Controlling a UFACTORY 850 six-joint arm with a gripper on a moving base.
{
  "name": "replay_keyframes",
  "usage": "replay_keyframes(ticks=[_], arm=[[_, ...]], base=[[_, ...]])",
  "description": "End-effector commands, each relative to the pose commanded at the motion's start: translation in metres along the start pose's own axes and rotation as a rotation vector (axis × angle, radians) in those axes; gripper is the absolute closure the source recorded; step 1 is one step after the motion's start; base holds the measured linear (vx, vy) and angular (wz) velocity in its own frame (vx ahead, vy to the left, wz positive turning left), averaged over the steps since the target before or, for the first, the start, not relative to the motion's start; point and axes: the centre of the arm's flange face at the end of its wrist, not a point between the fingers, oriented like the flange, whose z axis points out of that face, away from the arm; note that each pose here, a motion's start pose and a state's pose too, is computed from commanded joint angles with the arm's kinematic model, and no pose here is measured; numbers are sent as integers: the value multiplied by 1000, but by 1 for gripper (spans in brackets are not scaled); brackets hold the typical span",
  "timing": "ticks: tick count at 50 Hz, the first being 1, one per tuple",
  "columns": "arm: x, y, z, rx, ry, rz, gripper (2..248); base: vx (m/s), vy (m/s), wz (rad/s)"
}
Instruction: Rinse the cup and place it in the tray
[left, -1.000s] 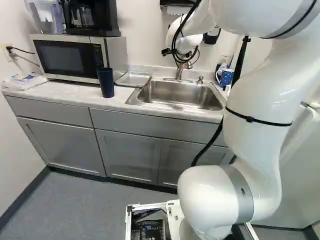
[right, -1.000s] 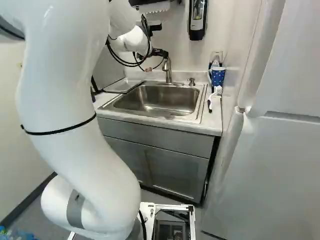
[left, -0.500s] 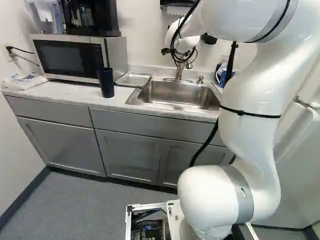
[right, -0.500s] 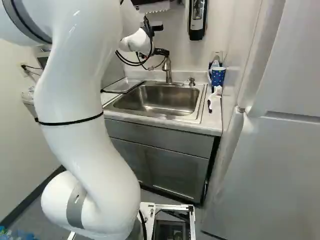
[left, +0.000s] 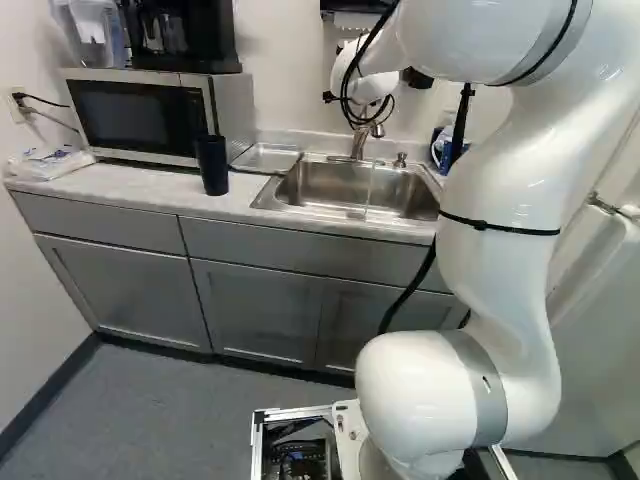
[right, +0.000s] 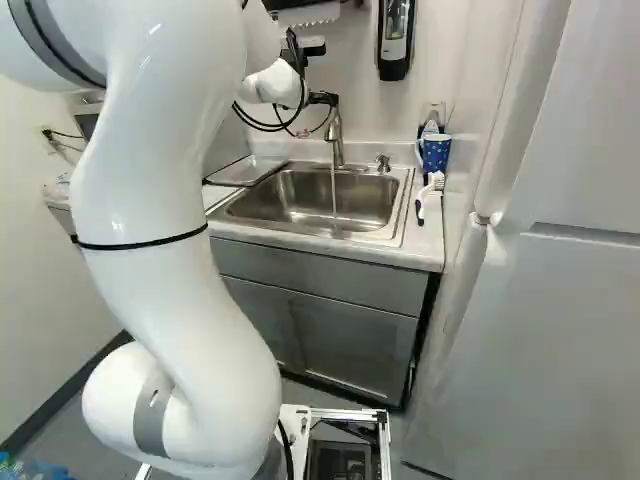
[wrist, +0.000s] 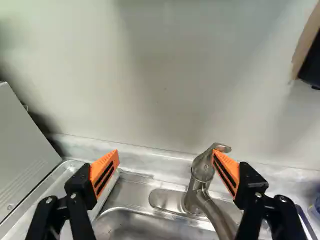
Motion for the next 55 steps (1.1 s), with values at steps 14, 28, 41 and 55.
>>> replay_keyframes(ticks=[14, 28, 41, 55], arm=[[-2, 0, -12, -1, -4, 0, 3], [-6, 5, -39, -7, -12, 2, 3], [-11, 14, -64, -23, -18, 6, 3], [-17, 24, -90, -42, -21, 11, 3]], base=[[0, 0, 0], [0, 0, 0], [0, 0, 0], [0, 0, 0]])
